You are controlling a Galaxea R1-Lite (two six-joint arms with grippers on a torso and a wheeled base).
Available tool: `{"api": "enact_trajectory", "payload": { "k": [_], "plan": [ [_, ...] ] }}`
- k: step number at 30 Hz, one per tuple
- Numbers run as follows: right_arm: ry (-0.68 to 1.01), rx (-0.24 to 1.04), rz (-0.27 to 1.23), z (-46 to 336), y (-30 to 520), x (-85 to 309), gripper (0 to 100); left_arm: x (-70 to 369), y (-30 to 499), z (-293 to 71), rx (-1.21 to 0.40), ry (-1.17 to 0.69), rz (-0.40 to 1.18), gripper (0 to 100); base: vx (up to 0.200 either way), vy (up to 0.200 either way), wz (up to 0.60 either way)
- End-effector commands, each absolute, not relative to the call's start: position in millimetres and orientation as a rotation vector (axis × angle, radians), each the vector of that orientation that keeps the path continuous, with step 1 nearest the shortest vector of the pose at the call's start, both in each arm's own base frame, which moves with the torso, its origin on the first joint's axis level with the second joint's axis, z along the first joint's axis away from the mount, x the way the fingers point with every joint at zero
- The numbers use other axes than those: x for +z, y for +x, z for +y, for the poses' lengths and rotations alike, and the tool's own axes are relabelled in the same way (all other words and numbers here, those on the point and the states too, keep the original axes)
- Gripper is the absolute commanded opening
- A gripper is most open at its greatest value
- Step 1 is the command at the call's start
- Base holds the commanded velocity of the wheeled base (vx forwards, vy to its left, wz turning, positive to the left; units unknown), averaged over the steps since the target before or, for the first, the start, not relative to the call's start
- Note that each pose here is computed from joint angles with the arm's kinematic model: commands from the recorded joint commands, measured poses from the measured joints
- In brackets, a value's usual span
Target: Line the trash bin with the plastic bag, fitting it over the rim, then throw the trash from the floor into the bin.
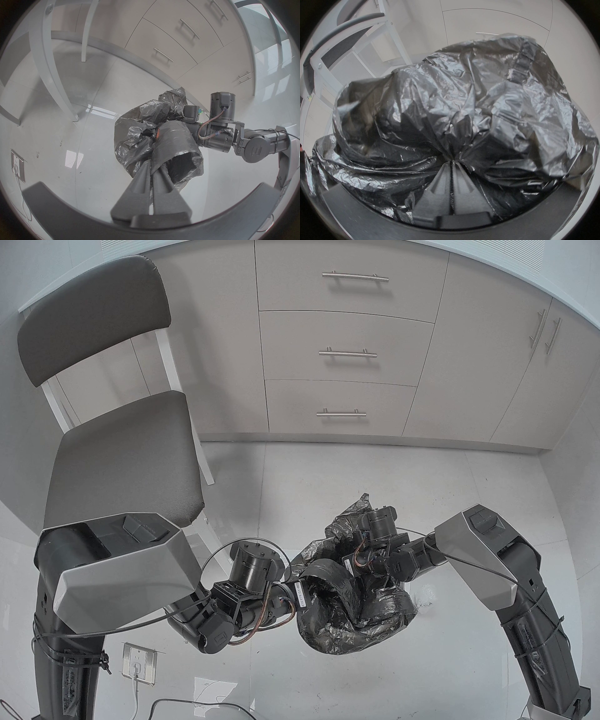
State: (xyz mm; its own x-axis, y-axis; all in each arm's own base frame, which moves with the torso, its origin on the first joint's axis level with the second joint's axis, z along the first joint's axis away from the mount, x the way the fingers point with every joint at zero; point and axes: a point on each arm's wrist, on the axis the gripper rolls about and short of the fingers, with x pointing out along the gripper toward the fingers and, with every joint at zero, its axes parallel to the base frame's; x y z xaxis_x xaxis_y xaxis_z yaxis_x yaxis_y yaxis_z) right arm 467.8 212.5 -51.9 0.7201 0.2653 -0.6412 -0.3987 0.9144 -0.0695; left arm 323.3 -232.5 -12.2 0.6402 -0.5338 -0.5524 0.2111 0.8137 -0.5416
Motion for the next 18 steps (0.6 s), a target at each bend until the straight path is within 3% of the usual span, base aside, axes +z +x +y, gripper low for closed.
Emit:
{"api": "enact_trajectory", "payload": {
  "k": [1, 18],
  "plan": [
    [-0.207, 0.37, 0.679, 212.2, 468.2, -55.8, 0, -12.9, 323.3, -232.4, -0.442, -0.458, 0.767, 0, 0.0, 0.0, 0.0],
    [-0.146, 0.353, 0.597, 195.9, 410.2, 81.5, 0, -12.9, 323.3, -232.4, -0.442, -0.458, 0.767, 0, 0.0, 0.0, 0.0]
  ]
}}
